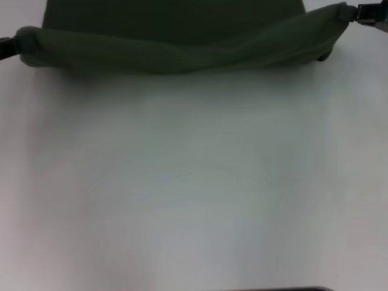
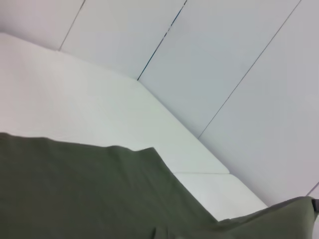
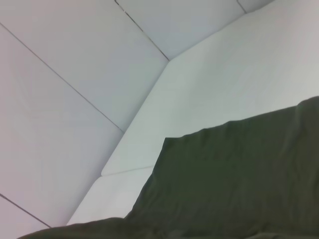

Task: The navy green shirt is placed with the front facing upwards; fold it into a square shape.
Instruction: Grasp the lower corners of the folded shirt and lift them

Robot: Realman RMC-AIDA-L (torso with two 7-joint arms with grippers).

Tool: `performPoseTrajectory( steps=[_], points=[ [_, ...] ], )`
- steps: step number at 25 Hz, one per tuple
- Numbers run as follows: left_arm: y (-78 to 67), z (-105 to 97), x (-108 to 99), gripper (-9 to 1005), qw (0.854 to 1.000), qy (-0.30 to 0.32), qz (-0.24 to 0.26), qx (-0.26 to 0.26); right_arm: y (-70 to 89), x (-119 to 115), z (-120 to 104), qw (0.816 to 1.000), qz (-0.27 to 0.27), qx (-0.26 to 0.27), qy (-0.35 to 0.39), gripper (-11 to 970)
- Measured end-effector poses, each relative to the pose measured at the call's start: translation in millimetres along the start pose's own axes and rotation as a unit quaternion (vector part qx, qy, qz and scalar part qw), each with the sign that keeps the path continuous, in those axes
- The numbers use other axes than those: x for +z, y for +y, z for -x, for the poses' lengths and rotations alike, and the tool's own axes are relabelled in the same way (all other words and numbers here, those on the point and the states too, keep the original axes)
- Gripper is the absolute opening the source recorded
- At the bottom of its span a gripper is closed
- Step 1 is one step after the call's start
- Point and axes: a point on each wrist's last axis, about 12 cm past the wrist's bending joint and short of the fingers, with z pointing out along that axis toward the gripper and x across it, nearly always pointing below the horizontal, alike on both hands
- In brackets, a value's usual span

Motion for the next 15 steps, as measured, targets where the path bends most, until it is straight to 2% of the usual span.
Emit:
performPoseTrajectory(
  steps=[8, 15],
  points=[
    [-0.6, -2.6, -2.7, 43, 1.000, 0.006, -0.002, -0.002, 3.0, 6.1, 2.5, 1.000, 0.005, 0.001, 0.009, 10],
    [2.4, -19.0, -13.9, 45, 1.000, 0.014, 0.010, -0.014, 0.3, 1.5, -14.4, 1.000, 0.011, 0.010, 0.015, 10]
  ],
)
